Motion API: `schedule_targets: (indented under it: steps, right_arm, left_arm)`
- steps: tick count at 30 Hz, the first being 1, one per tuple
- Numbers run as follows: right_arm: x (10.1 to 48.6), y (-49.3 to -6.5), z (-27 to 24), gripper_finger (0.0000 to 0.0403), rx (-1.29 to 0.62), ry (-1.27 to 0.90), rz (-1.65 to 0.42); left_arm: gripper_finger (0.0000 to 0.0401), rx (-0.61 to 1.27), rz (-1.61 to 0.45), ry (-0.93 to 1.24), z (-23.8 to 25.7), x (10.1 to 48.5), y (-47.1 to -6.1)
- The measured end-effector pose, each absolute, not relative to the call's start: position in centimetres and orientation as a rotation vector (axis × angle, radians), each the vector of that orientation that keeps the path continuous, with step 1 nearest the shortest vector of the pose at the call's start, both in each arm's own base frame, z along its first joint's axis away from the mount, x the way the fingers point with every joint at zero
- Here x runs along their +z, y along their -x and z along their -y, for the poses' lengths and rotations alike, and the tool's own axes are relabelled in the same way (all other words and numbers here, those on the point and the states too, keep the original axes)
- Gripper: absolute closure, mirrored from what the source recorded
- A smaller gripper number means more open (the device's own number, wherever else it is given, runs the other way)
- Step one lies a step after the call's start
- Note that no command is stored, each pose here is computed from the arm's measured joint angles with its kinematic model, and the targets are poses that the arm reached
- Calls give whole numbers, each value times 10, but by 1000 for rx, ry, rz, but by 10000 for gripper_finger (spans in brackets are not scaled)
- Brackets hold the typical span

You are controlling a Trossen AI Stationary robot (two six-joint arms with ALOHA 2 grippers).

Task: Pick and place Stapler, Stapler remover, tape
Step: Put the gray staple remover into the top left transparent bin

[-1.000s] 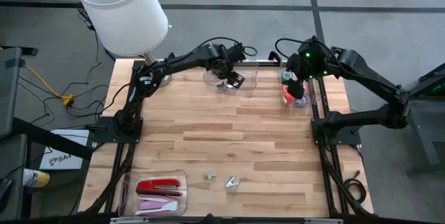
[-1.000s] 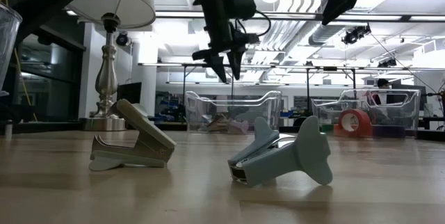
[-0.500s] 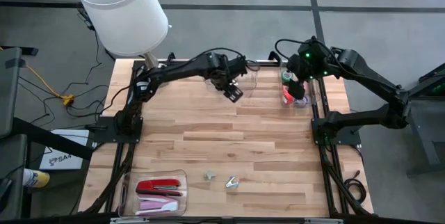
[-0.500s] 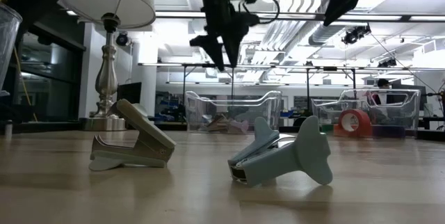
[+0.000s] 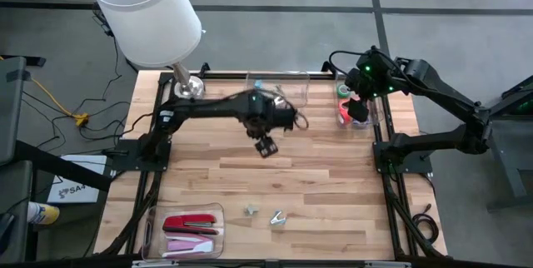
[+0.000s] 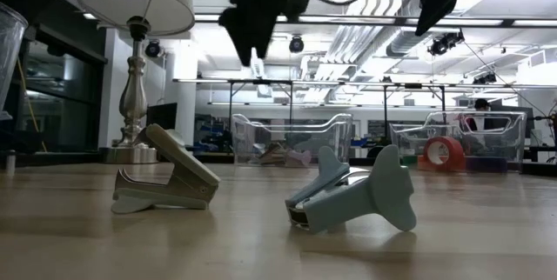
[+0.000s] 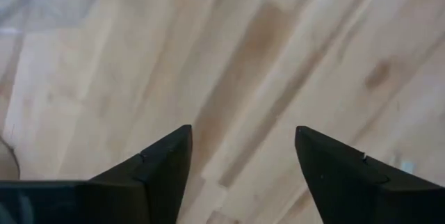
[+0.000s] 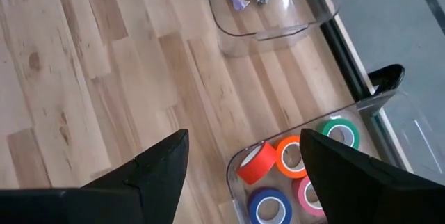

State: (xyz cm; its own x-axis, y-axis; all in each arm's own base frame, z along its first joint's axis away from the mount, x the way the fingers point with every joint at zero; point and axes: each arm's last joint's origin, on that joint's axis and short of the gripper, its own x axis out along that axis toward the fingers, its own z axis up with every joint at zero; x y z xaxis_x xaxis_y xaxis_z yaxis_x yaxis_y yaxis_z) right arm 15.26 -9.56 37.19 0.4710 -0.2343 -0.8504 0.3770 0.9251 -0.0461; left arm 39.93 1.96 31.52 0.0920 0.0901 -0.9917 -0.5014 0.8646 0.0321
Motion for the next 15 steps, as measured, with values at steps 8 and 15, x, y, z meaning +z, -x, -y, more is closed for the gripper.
schedule_targets:
  steps: [8, 15]
  right_arm:
    - [371, -151, 94, 135, -360, -194, -1028]
    - [369, -149, 91, 136, -340, -270, -1041]
  left_arm:
    - [130, 261, -1469, 176, 34, 315, -396]
    - [130, 184, -1476, 122, 65, 315, -393]
